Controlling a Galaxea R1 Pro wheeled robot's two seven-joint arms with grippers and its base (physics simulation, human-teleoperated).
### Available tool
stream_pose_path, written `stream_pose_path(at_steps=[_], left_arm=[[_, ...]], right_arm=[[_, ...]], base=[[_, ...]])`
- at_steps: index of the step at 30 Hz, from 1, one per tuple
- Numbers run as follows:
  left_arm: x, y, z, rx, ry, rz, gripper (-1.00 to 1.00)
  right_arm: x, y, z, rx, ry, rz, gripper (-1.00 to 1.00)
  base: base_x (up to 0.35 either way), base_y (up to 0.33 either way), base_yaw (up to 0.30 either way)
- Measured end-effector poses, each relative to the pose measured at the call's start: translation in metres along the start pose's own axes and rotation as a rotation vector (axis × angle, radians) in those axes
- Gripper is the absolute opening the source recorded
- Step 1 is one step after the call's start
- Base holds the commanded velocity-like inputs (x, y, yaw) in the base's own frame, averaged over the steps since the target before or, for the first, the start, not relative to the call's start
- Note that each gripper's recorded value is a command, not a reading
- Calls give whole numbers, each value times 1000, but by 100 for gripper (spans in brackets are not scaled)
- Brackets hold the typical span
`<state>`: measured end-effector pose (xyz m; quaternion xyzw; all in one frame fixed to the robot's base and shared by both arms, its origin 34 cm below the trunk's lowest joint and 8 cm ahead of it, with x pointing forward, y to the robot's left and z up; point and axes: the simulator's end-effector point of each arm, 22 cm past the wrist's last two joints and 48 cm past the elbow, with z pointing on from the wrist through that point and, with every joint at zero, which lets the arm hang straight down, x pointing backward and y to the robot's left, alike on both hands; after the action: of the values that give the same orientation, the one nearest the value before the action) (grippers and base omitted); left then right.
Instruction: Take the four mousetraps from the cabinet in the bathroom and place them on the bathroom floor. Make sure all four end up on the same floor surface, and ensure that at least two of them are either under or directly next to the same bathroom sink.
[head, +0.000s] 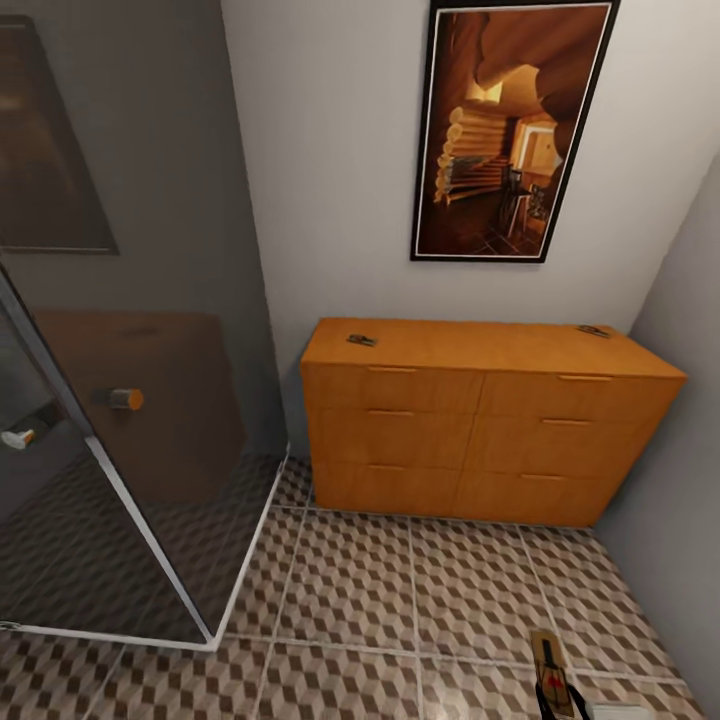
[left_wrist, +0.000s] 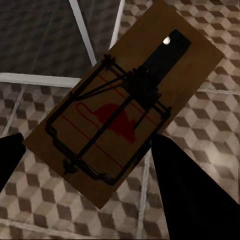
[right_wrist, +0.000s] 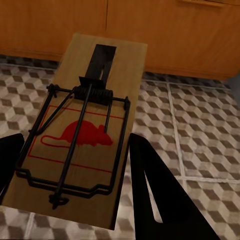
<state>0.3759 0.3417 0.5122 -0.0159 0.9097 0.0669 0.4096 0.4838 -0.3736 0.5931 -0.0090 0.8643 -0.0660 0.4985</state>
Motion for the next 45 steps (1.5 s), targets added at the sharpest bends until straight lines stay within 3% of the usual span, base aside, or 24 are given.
stream_pose_path(at_steps=[25, 45], left_arm=[[5, 0, -1, 0, 14, 2, -100], [10, 0, -2, 1, 25, 4, -100]], right_arm=[[6, 1, -1, -1, 14, -1, -100], [12, 1, -1, -2, 28, -1, -100]], base=[[-74, -52, 270], [-274, 0, 269]])
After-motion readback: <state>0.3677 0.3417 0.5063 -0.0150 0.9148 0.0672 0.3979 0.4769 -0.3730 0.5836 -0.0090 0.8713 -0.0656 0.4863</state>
